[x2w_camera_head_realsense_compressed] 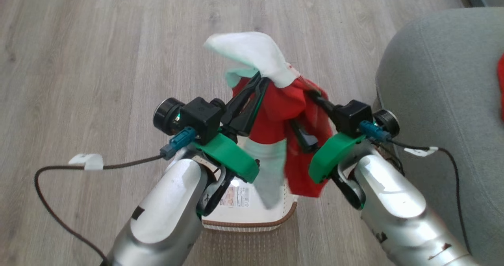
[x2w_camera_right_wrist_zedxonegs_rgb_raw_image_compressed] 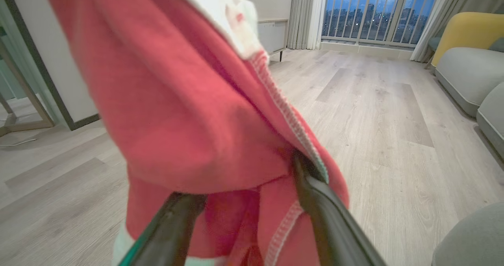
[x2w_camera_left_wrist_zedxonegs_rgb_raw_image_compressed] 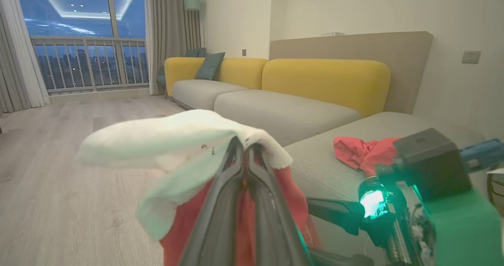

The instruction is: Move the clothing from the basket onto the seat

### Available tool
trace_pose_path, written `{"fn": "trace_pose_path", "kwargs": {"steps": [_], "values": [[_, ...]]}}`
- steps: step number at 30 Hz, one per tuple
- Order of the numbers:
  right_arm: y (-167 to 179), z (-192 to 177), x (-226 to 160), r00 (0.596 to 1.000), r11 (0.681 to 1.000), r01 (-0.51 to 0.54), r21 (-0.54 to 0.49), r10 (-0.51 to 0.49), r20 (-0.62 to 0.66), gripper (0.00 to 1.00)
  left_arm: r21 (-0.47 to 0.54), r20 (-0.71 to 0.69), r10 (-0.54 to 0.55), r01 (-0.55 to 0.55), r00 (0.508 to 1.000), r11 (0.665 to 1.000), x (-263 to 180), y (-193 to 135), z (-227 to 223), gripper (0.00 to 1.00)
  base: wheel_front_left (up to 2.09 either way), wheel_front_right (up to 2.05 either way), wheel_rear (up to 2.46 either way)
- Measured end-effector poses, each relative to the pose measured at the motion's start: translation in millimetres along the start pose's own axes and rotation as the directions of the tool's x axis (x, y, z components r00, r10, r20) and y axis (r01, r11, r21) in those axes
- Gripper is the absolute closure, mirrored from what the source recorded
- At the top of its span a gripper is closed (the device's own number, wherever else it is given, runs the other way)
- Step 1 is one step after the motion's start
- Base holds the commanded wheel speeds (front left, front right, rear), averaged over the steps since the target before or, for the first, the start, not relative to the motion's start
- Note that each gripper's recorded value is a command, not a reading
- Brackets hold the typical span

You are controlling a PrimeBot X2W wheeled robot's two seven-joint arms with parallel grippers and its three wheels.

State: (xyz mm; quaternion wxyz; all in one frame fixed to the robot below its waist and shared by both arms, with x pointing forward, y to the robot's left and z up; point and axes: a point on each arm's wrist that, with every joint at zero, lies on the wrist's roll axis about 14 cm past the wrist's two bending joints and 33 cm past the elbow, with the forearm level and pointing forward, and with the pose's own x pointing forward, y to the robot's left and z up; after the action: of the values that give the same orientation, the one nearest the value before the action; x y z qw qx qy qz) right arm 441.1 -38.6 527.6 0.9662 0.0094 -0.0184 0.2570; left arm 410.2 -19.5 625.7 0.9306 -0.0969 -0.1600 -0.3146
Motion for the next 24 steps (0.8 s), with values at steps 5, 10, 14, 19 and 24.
{"fn": "trace_pose_path", "kwargs": {"steps": [5,10,14,19,24], "values": [[-3,3,8,1.000,1.000,0.000,-0.012,0.000,0.006,0.00,0.001,0.008,-0.001,0.001,1.000,1.000,0,1,4,1.00,0.00,0.00,0.00],[-1,-8,10,1.000,1.000,-0.006,-0.007,0.006,-0.031,1.00,0.002,0.006,-0.013,0.013,1.000,1.000,-3,-3,4,1.00,0.00,0.00,0.00],[1,-8,14,0.999,1.000,-0.009,0.010,0.009,-0.036,1.00,-0.001,0.010,-0.011,0.011,1.000,1.000,-6,-3,7,1.00,0.00,0.00,0.00],[-5,0,17,1.000,0.999,0.014,0.039,-0.014,-0.006,1.00,0.003,0.008,-0.003,0.003,1.000,1.000,-8,-1,7,1.00,0.00,0.00,0.00],[-19,16,17,0.997,0.997,0.054,0.059,-0.057,0.047,1.00,-0.002,-0.011,0.006,-0.006,1.000,1.000,-7,2,0,0.70,0.00,0.00,0.00]]}}
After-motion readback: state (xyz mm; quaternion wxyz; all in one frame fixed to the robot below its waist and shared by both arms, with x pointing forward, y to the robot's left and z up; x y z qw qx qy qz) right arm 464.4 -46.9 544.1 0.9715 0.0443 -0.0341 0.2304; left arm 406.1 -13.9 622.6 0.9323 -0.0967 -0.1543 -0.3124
